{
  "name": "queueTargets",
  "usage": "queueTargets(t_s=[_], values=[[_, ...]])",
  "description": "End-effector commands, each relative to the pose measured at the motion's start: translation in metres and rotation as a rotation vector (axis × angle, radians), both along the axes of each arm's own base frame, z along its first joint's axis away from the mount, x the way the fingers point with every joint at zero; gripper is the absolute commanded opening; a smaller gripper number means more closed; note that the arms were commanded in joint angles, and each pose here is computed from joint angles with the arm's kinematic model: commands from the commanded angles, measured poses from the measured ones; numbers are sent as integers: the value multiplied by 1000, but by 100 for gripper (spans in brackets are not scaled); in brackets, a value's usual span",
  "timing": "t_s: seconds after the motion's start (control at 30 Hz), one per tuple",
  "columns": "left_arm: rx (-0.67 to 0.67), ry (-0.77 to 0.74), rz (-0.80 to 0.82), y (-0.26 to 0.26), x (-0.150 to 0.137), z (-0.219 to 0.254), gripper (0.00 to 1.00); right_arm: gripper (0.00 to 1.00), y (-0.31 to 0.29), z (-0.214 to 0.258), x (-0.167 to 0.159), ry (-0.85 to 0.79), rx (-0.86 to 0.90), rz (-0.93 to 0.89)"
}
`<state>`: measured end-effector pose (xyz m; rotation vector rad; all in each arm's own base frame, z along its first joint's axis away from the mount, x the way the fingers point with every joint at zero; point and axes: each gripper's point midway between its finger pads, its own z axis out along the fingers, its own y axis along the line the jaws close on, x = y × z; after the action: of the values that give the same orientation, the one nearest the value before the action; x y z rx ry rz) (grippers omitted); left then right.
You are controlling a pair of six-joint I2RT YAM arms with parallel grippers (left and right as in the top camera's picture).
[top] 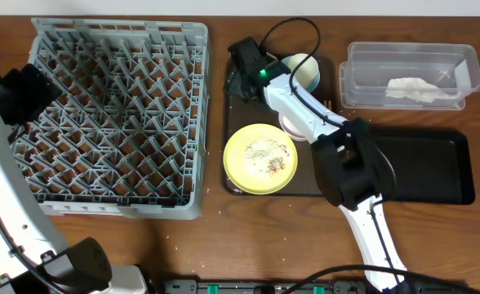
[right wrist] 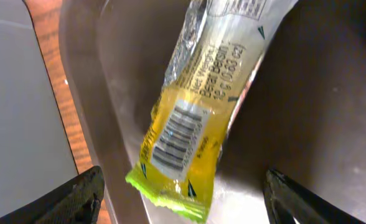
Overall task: Sort waste into correct bins and load items into the dishwasher
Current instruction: 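Lower the right gripper onto the yellow snack wrapper and grasp it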
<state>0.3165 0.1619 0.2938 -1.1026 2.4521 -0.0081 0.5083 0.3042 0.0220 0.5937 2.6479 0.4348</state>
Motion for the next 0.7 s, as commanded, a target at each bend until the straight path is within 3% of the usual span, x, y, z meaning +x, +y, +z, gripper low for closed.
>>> queueTargets(t_s=[0.0, 0.3, 0.5, 0.67], values=[[6, -7, 19, 3, -1, 4, 95, 79, -4, -12, 6, -10, -20, -35], [6, -7, 19, 3, -1, 4, 95, 76, -9, -15, 15, -49, -54, -62], [6, -7, 19, 3, -1, 4, 94, 54, -10, -17, 14, -55, -70, -60], [6, -7, 19, 3, -1, 4, 94, 54, -13, -26, 11, -39, -99, -36]])
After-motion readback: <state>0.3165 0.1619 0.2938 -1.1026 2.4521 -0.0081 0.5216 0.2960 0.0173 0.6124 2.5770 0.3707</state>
